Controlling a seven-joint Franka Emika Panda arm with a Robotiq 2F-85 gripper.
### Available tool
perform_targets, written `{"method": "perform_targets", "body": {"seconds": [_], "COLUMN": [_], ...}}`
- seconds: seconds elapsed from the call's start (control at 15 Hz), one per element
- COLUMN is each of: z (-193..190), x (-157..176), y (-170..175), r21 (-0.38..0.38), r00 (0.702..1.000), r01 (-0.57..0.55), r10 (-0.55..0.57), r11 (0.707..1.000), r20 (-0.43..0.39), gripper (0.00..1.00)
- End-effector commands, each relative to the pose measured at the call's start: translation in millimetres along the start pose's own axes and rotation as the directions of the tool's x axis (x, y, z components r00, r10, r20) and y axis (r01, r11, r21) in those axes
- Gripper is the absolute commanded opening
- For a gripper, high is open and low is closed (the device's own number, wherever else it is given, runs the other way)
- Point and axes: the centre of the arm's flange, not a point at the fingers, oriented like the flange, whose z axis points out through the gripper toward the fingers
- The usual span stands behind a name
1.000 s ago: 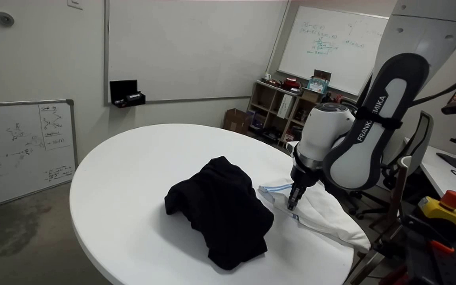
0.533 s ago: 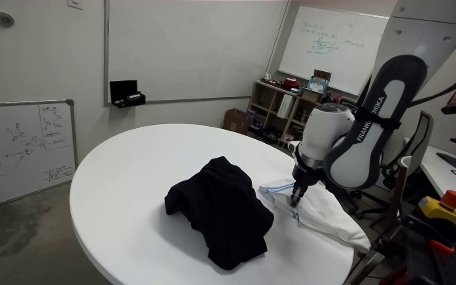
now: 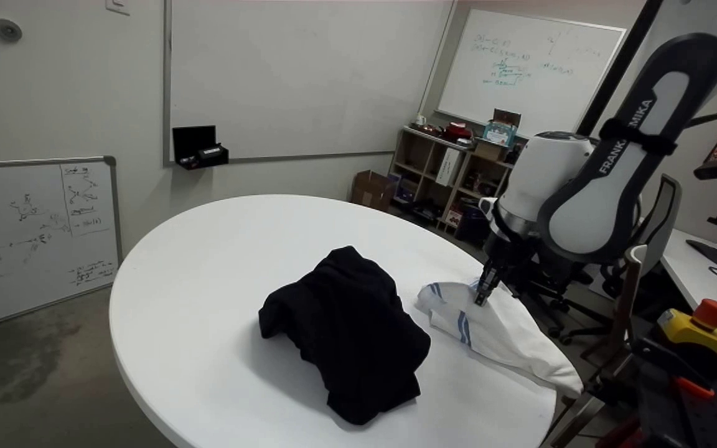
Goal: Hang the towel on the stand then hang the black t-shirt on the stand
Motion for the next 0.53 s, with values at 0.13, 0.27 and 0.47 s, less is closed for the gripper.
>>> {"method": "perform_targets", "body": {"seconds": [0.13, 0.27, 0.47], "z": [-71, -90, -122], "x": [-39, -46, -54], "y": [20, 22, 26], "r21": [0.109, 0.139, 0.173], "r00": [0.999, 0.999, 0.997], "r01": [0.022, 0.028, 0.033], "r10": [-0.018, -0.022, -0.021], "r11": [0.994, 0.99, 0.984], "r20": [-0.036, -0.044, -0.074], "gripper": [0.0, 0.0, 0.0]}}
